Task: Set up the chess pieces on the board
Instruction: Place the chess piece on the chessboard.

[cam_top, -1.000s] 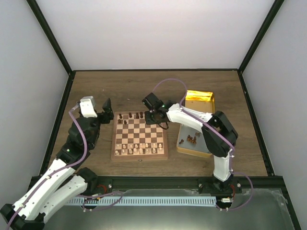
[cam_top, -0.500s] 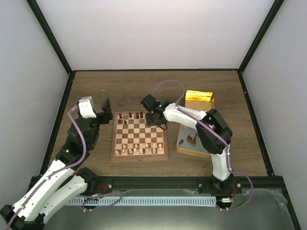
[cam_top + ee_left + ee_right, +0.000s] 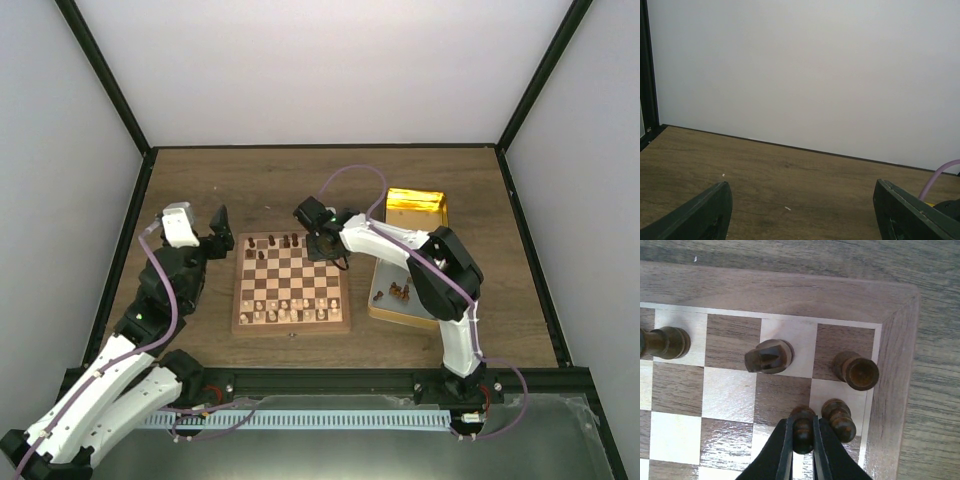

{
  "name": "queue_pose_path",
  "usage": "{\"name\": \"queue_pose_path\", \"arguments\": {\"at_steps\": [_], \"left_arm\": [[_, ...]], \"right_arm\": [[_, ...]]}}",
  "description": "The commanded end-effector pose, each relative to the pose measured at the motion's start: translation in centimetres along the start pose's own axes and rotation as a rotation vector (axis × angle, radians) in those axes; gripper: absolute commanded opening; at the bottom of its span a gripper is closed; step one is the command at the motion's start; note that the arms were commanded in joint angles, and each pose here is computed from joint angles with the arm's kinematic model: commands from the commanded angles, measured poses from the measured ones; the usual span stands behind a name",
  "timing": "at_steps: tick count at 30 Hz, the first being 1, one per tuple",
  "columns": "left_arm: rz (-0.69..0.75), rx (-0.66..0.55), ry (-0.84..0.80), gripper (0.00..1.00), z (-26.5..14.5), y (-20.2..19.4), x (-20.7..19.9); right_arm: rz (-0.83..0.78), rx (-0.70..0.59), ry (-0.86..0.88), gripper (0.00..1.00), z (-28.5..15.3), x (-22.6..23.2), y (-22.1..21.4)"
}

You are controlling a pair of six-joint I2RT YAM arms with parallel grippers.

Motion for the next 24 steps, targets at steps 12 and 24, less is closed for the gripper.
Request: {"name": "queue_pose_path", "arguments": {"at_steps": [12, 24], "left_arm": [[0.009, -0.010, 0.017, 0.79, -0.2, 0.0, 0.4], [0.010, -0.007, 0.020, 0.79, -0.1, 0.0, 0.5]], "right_arm": [[-0.027, 0.000, 0.080, 0.04, 0.2, 1.8, 0.9], [-0.009, 0.013, 0.050, 0.06, 0.6, 1.1, 1.1]]}}
Point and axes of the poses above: each gripper's point midway between its finger pads, its own z axis out along the fingers, its own x axis along the line the jaws close on, y = z × x, the point moved 2 cm from there along -z, back along the fingers
